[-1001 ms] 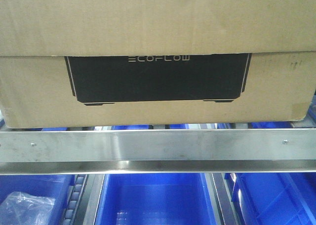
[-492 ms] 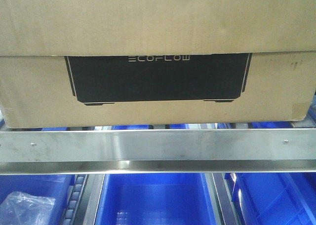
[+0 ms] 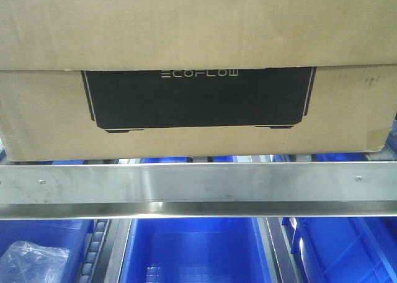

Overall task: Grab box from left shelf to table start
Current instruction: 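Close both grippers on the box's side walls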

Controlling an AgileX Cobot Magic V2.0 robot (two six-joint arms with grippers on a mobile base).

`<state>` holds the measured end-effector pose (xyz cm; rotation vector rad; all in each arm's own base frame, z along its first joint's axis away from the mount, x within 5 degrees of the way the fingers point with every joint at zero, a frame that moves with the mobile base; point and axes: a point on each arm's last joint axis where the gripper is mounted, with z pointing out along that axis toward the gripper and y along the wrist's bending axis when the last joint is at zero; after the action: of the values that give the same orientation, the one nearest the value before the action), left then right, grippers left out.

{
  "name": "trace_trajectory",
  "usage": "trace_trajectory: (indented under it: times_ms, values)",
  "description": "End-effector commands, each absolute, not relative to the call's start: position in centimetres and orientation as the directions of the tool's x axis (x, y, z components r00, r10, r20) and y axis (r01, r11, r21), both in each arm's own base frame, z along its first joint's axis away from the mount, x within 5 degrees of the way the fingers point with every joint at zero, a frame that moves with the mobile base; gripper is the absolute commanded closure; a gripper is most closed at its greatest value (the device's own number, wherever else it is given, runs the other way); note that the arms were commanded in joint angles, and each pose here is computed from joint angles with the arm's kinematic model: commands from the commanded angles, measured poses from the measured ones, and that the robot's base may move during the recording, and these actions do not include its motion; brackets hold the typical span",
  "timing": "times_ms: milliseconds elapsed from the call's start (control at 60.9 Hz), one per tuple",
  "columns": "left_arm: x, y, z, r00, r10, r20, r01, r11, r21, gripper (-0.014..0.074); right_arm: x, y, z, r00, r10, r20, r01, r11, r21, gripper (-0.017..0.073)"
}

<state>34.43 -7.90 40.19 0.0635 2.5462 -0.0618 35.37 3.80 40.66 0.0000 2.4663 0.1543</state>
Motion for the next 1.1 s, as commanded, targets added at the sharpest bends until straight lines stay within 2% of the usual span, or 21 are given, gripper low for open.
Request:
trace_trajectory:
  times_ms: [0,181,263,558,1083]
  values:
    - [33.4,-8.0,42.8,-0.762,-0.003,-0.647,0.068,0.994,-0.084,0.0679,34.5,3.8,43.2,-0.710,0.050,-0.702,-0.047,0.992,0.118,0.0165]
    - [33.4,-8.0,42.8,-0.762,-0.003,-0.647,0.068,0.994,-0.084,0.0679,34.9,3.8,42.7,-0.724,0.048,-0.688,-0.045,0.992,0.117,0.0168]
    - [33.4,-8.0,42.8,-0.762,-0.003,-0.647,0.068,0.994,-0.084,0.0679,34.9,3.8,42.7,-0.724,0.048,-0.688,-0.045,0.992,0.117,0.0209]
    - [33.4,-8.0,42.8,-0.762,-0.003,-0.647,0.068,0.994,-0.084,0.0679,34.8,3.8,42.6,-0.731,0.044,-0.681,-0.046,0.992,0.114,0.0550]
    - [33.4,-8.0,42.8,-0.762,-0.003,-0.647,0.068,0.994,-0.084,0.0679,35.3,3.8,42.2,-0.736,0.043,-0.675,-0.044,0.993,0.111,0.0541]
